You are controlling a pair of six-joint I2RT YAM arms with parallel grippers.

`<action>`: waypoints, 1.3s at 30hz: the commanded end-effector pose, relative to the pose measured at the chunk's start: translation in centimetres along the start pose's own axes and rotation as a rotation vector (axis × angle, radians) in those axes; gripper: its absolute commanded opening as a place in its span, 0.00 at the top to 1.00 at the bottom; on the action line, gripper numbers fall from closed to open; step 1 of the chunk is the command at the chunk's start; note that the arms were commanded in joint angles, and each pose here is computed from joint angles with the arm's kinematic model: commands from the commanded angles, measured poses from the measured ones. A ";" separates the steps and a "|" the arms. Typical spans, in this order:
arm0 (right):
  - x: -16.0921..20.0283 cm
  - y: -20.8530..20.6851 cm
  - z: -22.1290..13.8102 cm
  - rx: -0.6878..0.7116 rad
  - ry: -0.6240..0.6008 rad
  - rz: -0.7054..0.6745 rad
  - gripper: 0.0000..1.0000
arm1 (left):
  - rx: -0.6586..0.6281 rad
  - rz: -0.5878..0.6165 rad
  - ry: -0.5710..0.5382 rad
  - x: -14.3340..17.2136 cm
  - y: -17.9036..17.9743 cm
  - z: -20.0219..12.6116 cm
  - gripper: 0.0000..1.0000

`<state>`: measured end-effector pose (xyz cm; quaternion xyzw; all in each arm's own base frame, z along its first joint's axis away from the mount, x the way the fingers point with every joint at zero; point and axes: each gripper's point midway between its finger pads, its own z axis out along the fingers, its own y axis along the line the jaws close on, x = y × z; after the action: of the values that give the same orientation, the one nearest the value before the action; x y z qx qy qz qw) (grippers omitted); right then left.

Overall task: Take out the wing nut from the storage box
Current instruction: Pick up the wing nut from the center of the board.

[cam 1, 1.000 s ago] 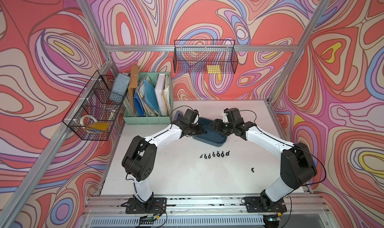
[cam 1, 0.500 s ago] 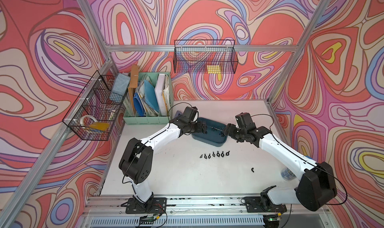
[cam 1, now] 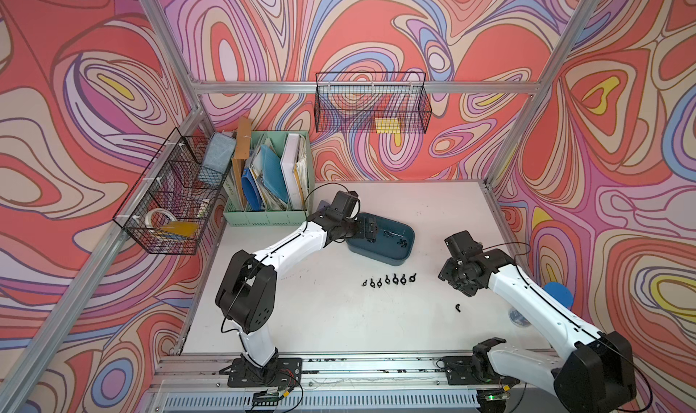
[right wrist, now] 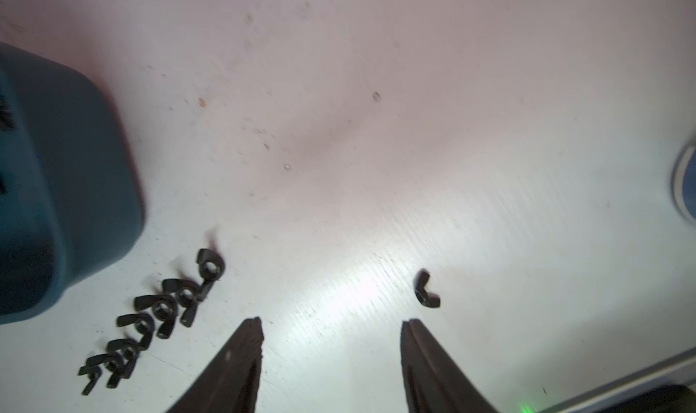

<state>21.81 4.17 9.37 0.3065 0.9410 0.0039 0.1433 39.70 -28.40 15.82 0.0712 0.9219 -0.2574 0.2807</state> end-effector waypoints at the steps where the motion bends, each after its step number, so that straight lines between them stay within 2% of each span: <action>1: 2.2 -2.7 0.7 0.081 0.062 0.077 0.43 | 0.011 0.019 -0.027 -1.0 -0.5 -1.3 0.01; 8: 3.1 -4.3 2.9 0.161 0.074 0.053 0.51 | 0.027 0.021 -0.024 -1.1 -0.9 -1.4 0.01; 13: 3.1 -3.9 4.5 0.165 0.089 0.019 0.60 | 0.029 0.025 -0.030 -1.4 -1.1 -1.7 0.01; 19: 2.8 -3.8 5.6 0.181 0.093 -0.005 0.62 | 0.023 0.028 -0.036 -1.5 -1.0 -2.1 0.01; 22: 2.7 -3.6 6.2 0.175 0.103 -0.013 0.67 | 0.023 0.028 -0.037 -1.5 -1.1 -2.2 0.01; 33: 3.2 -4.8 6.2 0.222 0.121 0.010 0.63 | 0.010 0.034 -0.047 -1.5 -0.9 -2.8 0.01; 39: 3.0 -4.8 6.2 0.220 0.111 0.012 0.67 | 0.015 0.029 -0.047 -1.4 -0.9 -2.8 0.01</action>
<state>18.68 2.14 2.19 0.3187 0.9439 -0.0694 0.0526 39.21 -28.16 17.38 0.0792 0.9175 -0.2608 0.2896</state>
